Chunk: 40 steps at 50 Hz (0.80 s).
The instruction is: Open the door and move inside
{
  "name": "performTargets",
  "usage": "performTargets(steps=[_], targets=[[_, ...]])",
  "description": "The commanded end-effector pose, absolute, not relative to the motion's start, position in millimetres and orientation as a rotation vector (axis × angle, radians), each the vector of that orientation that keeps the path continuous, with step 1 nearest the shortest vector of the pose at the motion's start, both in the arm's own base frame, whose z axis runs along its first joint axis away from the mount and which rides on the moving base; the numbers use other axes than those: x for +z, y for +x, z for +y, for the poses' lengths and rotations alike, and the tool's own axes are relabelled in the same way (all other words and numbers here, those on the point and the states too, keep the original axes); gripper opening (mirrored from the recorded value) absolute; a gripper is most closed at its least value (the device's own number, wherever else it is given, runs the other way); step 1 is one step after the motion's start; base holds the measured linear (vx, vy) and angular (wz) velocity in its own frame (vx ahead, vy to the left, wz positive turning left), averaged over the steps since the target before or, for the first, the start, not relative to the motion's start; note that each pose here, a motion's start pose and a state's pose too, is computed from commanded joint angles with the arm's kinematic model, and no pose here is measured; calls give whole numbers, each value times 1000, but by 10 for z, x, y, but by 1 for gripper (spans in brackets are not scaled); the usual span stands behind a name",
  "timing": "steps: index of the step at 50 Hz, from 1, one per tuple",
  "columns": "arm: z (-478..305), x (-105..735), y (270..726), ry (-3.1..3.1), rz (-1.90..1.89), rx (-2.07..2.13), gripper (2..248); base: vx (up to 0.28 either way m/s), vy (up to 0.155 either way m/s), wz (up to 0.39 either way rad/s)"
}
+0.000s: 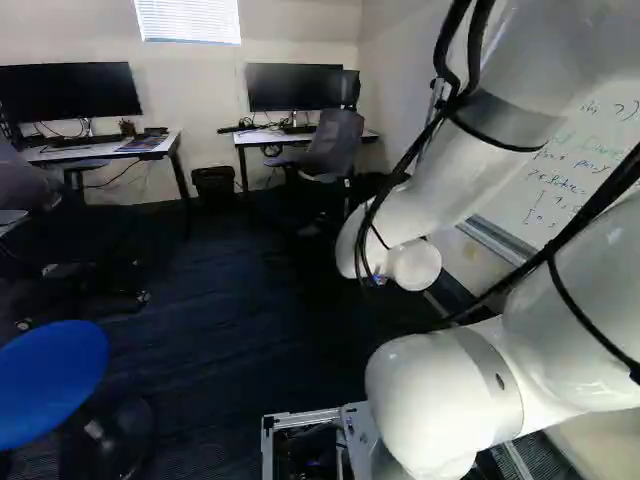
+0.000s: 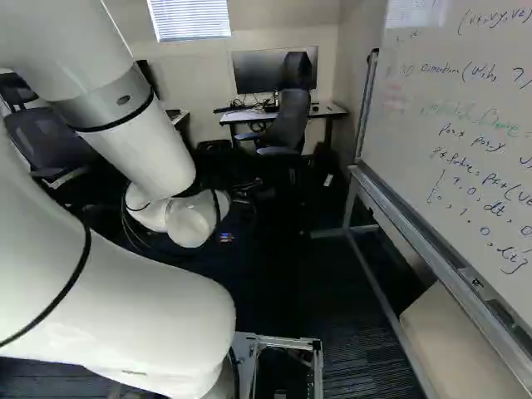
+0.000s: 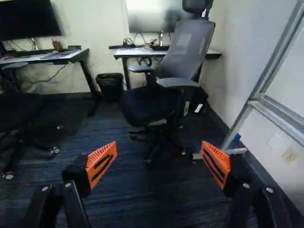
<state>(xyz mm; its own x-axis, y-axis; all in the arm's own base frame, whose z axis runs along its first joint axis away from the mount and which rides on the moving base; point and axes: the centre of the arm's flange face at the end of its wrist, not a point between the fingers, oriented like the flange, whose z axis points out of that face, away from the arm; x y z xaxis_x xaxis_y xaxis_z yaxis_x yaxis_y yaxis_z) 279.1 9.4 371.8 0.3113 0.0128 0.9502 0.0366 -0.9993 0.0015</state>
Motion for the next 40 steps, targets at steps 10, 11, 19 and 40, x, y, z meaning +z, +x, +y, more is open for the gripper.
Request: performTargets(steps=[10, 11, 19, 40], targets=[[32, 3678, 2734, -2547, -17, -1827, 247, 0, 0, 0], [27, 3675, 2730, -2549, -14, -1826, 247, 0, 0, 0], [4, 3659, 2707, -2556, -2, -1825, 247, 0, 0, 0], [0, 3656, 2703, -2558, 0, -1824, 247, 0, 0, 0]])
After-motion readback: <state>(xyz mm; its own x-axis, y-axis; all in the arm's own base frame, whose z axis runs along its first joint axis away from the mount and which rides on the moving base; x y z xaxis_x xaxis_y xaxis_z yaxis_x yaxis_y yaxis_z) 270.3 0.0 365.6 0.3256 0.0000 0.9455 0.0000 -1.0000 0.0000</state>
